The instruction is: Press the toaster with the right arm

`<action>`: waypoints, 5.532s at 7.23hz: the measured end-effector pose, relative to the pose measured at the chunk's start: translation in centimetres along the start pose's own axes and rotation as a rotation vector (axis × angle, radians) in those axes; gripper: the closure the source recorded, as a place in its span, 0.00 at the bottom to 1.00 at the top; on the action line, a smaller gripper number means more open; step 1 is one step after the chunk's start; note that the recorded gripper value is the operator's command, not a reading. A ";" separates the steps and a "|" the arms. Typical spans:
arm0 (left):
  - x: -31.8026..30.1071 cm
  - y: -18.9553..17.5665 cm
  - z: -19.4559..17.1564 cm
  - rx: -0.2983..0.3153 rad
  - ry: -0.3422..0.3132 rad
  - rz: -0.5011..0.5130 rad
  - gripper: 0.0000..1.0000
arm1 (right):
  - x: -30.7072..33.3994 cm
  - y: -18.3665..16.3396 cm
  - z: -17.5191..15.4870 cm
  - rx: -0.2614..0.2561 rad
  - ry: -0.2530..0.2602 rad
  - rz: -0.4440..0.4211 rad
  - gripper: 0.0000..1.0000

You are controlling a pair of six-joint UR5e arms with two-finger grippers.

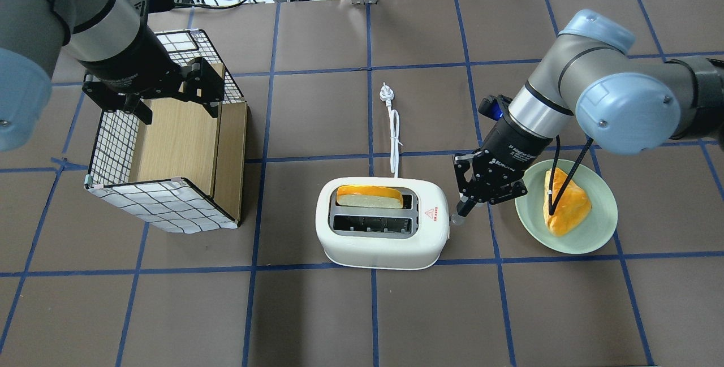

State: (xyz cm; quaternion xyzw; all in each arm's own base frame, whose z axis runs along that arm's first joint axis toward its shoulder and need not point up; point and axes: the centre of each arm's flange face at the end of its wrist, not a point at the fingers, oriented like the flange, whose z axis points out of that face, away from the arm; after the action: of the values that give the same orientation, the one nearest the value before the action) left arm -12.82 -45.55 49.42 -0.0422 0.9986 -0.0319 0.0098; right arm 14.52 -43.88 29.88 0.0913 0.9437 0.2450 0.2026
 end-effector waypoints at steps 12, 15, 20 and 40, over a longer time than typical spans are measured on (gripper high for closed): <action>0.0 0.0 0.0 0.000 0.000 0.000 0.00 | 2.0 -2.6 5.0 0.007 -0.003 -0.020 1.00; 0.0 0.0 0.0 0.000 0.000 0.000 0.00 | 2.8 -3.1 6.8 0.018 -0.001 -0.020 1.00; 0.0 0.0 0.0 0.000 0.000 0.000 0.00 | 1.4 -3.4 3.3 0.081 0.005 0.029 1.00; 0.0 0.0 0.0 0.000 0.000 0.000 0.00 | -5.1 2.3 -20.7 0.645 0.481 -0.302 0.20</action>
State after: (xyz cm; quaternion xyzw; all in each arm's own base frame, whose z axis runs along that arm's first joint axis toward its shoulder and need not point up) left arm -12.82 -45.54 49.43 -0.0422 0.9985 -0.0321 0.0098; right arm 10.47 -52.07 49.28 -0.0488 0.9951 -0.0809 -0.0287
